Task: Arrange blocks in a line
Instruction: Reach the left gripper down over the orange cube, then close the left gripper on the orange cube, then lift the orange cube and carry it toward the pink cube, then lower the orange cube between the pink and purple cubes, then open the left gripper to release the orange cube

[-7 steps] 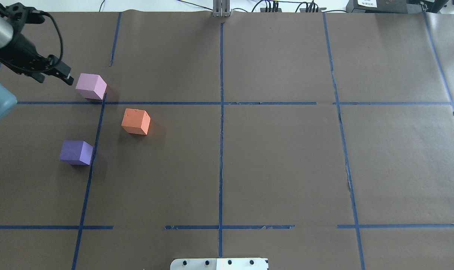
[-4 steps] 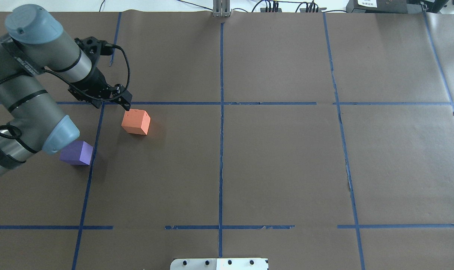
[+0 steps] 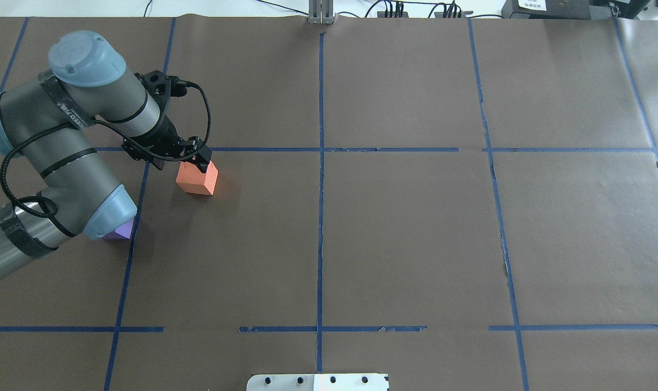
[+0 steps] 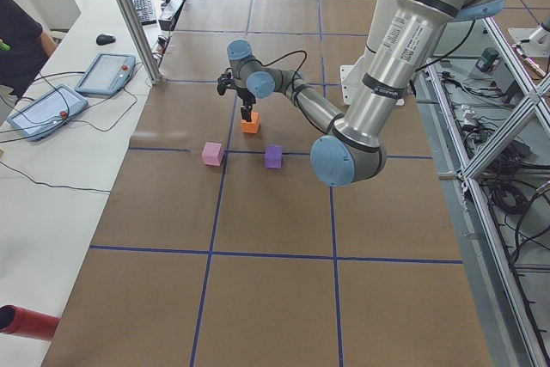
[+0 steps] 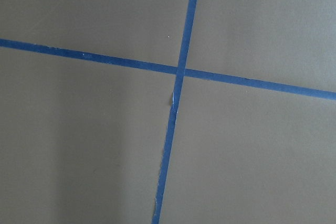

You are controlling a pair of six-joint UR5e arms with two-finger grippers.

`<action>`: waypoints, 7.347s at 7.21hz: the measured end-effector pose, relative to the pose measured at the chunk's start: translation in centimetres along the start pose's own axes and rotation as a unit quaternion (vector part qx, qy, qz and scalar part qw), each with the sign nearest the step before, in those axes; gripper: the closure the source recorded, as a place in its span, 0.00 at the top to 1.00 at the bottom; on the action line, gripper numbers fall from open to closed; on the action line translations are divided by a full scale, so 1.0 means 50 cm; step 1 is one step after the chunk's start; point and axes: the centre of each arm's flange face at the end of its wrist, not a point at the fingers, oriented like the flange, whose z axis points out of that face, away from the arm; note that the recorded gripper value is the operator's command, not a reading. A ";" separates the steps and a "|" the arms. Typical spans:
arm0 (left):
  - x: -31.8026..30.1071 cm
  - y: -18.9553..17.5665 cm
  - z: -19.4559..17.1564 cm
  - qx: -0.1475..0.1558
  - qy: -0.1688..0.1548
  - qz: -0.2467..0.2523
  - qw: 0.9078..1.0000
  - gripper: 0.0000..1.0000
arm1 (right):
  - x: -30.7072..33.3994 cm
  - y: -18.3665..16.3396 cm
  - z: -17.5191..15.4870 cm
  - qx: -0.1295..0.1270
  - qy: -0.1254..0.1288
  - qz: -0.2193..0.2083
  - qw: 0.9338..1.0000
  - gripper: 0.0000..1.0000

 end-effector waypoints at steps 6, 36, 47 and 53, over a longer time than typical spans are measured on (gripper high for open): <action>0.007 -0.026 0.066 -0.003 -0.010 0.003 1.000 1.00 | 0.000 0.000 0.000 0.000 0.000 0.000 1.000 1.00; -0.322 -0.014 0.060 -0.050 -0.014 -0.013 0.999 0.23 | 0.000 0.000 0.000 0.000 0.000 0.000 1.000 1.00; -0.320 -0.019 0.073 -0.052 -0.002 -0.007 0.999 0.62 | 0.000 0.000 0.000 0.000 0.000 0.000 1.000 1.00; -0.324 -0.021 0.072 -0.051 -0.003 -0.009 0.999 1.00 | 0.000 0.000 0.000 0.000 0.000 0.000 1.000 1.00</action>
